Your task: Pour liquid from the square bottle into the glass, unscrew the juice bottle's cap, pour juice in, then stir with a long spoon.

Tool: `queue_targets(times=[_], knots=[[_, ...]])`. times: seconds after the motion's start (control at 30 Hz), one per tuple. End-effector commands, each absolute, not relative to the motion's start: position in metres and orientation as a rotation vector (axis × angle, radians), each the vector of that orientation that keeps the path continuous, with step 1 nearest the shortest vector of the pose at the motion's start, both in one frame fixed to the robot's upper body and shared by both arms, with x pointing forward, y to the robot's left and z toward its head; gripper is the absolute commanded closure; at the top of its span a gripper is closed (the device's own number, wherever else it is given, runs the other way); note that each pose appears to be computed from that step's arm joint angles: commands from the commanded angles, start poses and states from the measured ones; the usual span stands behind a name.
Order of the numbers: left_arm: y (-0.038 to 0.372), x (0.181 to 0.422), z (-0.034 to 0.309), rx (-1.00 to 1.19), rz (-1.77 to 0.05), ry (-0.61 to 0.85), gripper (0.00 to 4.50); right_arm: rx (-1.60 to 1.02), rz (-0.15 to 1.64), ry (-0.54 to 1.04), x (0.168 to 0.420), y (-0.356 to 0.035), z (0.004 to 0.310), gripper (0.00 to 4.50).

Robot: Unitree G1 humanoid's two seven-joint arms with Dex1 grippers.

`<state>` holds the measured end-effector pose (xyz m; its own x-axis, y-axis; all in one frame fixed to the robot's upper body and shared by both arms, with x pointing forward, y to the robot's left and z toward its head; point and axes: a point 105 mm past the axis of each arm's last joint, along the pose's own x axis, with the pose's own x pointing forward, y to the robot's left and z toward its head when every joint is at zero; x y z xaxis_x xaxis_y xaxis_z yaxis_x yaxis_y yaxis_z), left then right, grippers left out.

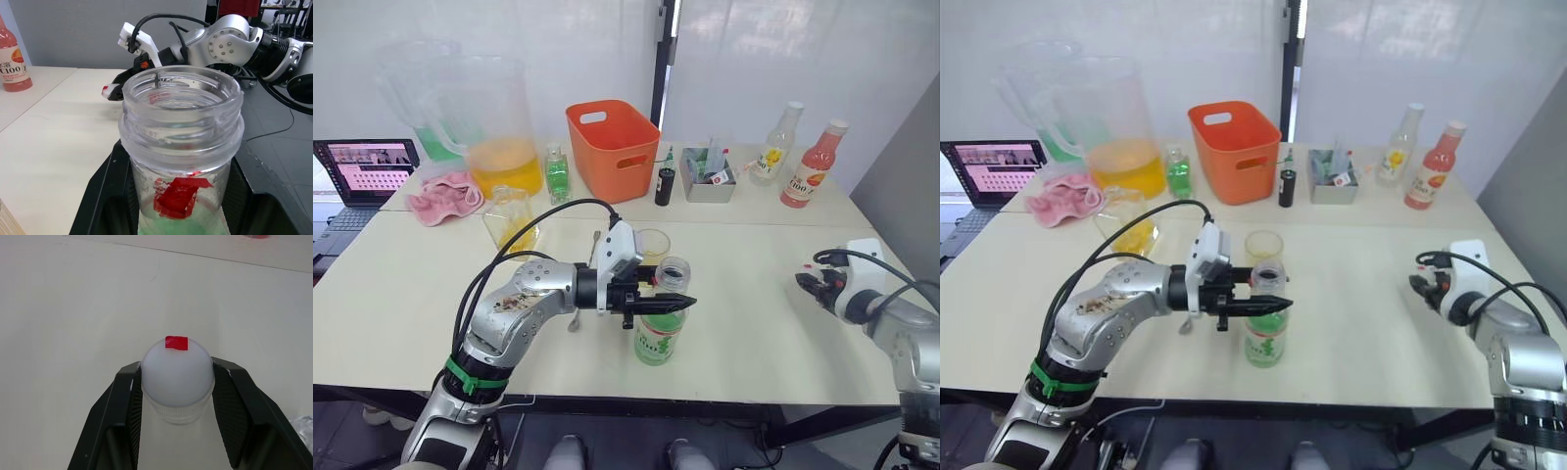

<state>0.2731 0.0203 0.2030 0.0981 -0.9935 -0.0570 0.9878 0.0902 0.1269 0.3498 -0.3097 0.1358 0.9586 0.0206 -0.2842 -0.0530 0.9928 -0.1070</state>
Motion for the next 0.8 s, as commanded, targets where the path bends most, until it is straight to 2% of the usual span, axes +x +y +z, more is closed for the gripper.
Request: queue_targets(times=[0.03, 0.33, 0.4, 0.6, 0.8], knots=[[0.019, 0.273, 0.198, 0.142, -1.464, -0.028, 2.94, -0.107, -0.027, 0.239, 0.363, -0.319, 0.134, 2.95], [0.027, 0.279, 0.199, 0.152, -1.43, -0.035, 2.94, -0.091, -0.059, 0.26, 0.373, -0.335, 0.113, 2.95], [0.028, 0.28, 0.199, 0.153, -1.424, -0.035, 2.94, -0.076, -0.053, 0.242, 0.373, -0.336, 0.117, 1.91], [0.031, 0.282, 0.199, 0.144, -1.417, -0.042, 2.94, -0.054, -0.014, 0.15, 0.374, -0.335, 0.139, 0.01], [0.026, 0.278, 0.203, 0.155, -1.419, -0.061, 2.94, -0.152, 0.203, -0.03, 0.369, -0.302, 0.208, 0.0]])
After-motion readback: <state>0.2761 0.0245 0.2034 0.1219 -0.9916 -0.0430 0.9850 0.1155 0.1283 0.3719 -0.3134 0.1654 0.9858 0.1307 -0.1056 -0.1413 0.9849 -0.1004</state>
